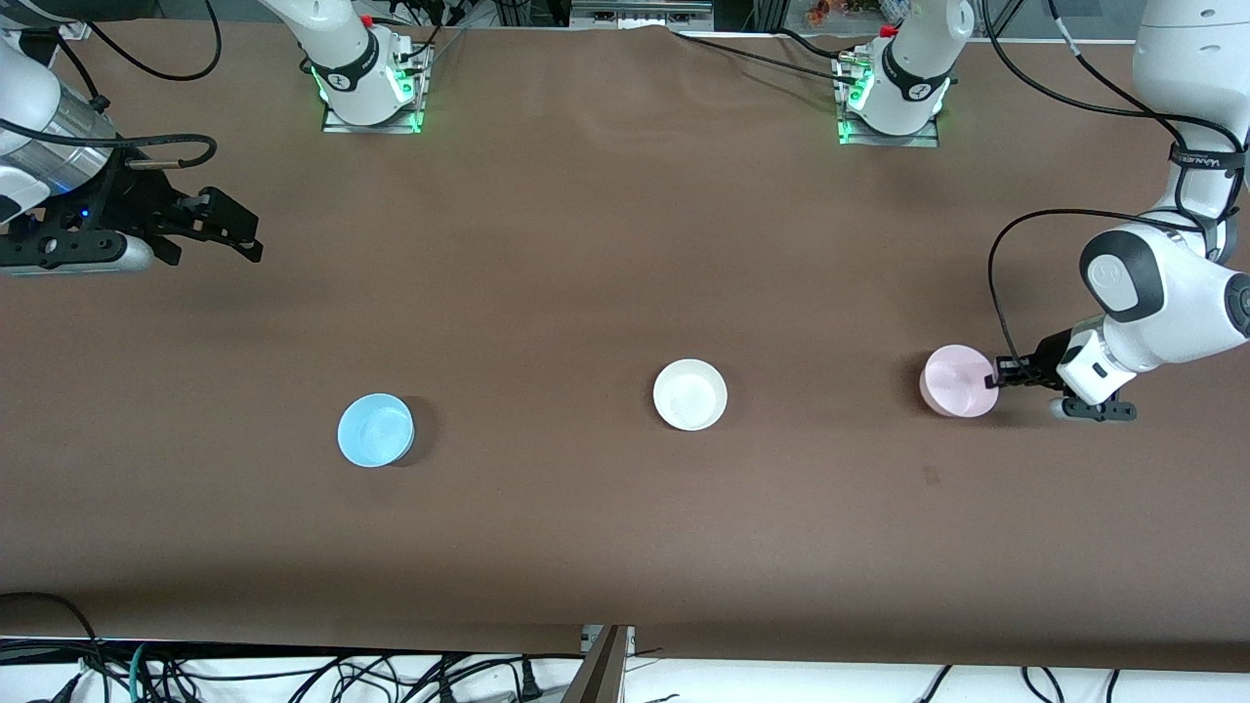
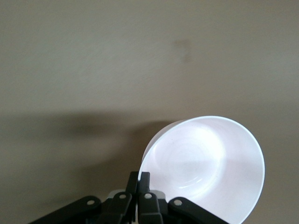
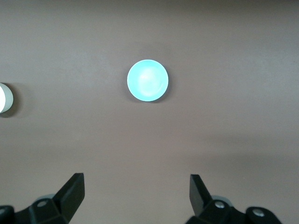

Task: Stack pink and blue bowls on white bowl
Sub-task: 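Carry the pink bowl onto the white bowl with the left gripper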

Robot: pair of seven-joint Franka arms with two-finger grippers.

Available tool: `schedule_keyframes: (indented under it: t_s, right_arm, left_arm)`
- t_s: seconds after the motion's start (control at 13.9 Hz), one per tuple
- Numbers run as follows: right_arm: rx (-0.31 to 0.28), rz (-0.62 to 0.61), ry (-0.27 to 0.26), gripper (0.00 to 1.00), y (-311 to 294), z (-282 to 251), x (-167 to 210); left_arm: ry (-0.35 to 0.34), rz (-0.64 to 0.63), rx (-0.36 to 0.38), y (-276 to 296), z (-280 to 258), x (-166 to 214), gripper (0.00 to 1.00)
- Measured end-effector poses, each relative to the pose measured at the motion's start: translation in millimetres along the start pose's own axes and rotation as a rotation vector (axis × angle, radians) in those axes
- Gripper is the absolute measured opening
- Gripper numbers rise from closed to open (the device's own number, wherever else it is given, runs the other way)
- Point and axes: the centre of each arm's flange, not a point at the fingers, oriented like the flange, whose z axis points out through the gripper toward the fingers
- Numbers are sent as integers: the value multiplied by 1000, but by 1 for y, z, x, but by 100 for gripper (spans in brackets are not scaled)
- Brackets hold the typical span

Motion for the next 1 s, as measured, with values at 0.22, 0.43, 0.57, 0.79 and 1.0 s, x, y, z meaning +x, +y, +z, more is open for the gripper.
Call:
schedule_keyframes:
  t_s: [0.22, 0.43, 0.57, 0.79, 1.0]
  right_arm:
    - [0, 0, 1, 100, 0, 0, 0]
    - [1, 0, -3, 100, 0, 8, 5]
    - [0, 2, -24, 100, 0, 21, 11]
    - [-5, 8, -90, 100, 3, 62, 26]
    - [-8, 11, -133, 100, 5, 95, 37]
  left_arm:
    - [14, 25, -37, 89, 1, 24, 3]
    - [0, -36, -75, 178, 10, 29, 3]
    - [-11, -75, -93, 229, 17, 29, 3]
    - [-39, -95, -104, 291, 38, 27, 3]
    - [-70, -79, -88, 348, 71, 17, 3]
